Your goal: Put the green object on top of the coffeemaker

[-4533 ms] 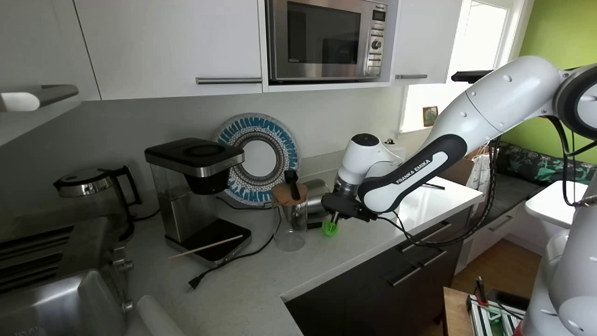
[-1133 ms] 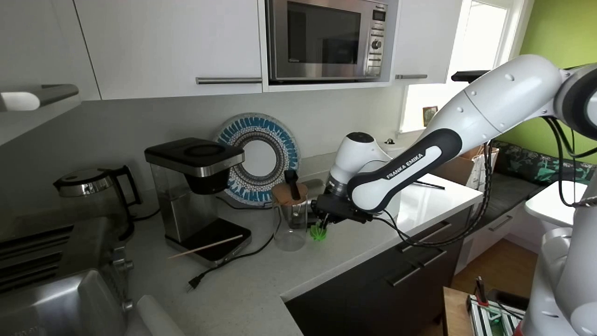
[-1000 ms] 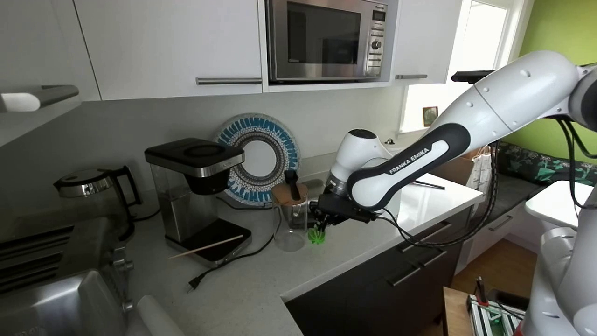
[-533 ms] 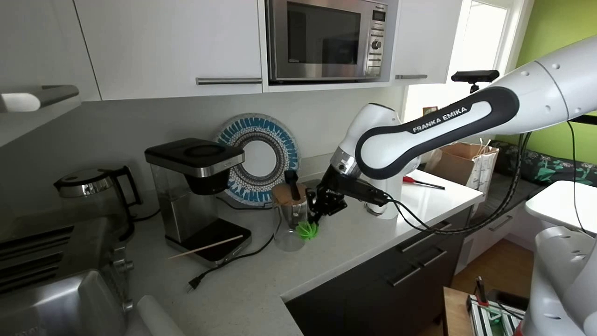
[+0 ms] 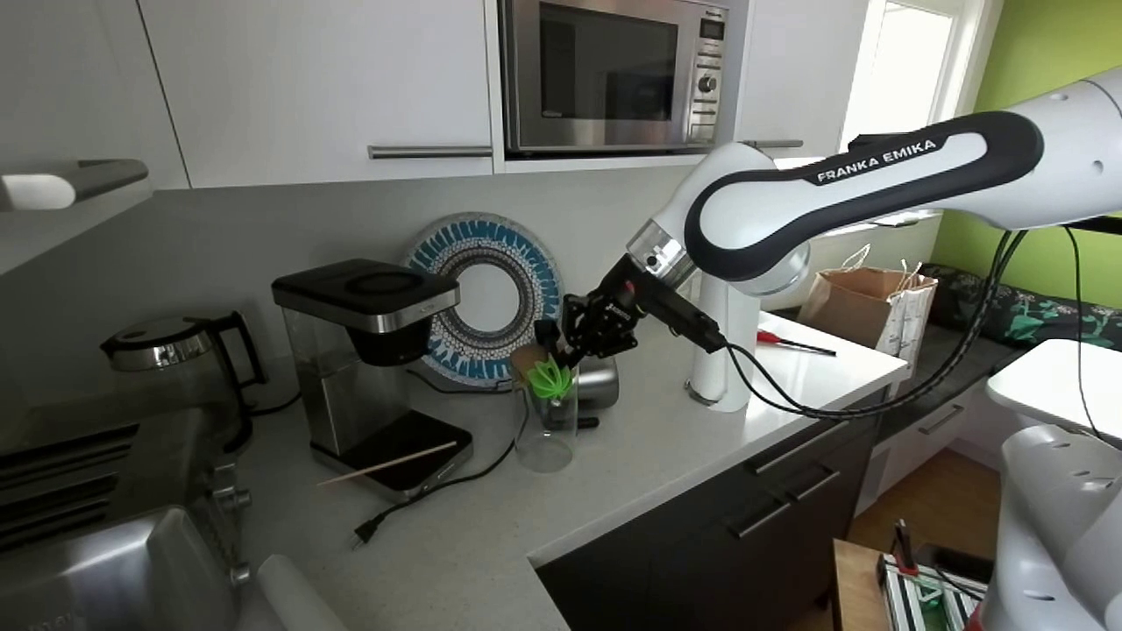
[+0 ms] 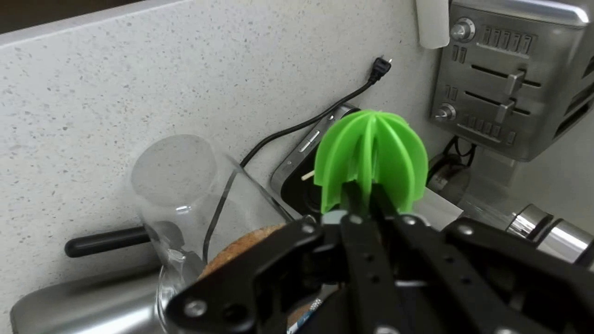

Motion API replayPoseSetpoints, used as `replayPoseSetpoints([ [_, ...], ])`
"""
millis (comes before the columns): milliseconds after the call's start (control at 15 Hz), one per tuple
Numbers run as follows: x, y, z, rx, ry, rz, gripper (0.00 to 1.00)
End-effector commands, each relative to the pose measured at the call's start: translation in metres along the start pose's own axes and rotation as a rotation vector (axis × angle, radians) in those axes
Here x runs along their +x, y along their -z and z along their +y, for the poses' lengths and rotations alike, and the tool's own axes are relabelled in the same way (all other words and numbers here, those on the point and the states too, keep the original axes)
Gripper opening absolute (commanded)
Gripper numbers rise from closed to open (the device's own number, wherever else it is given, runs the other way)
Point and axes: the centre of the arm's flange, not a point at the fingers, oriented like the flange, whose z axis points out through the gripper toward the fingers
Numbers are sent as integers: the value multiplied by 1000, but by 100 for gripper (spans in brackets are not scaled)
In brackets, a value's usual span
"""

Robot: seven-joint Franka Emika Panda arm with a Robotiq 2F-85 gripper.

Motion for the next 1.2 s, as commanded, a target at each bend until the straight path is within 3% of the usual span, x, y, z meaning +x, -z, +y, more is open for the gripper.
replayPoseSetpoints([
  [0,4,-15,-20,-12,-18,111,2],
  [133,12,-10,-61,30,58,245,2],
  [333,17,-9,-113,17,232,357,2],
  [667,54,-2,-147,-35,422,576,2],
  [733,41,9,-122,-15,392,489,2],
  [800,48,12,-123,-16,389,508,7],
  [1000,46,9,-123,-15,393,500,7],
  [1133,51,-3,-131,29,405,600,2],
])
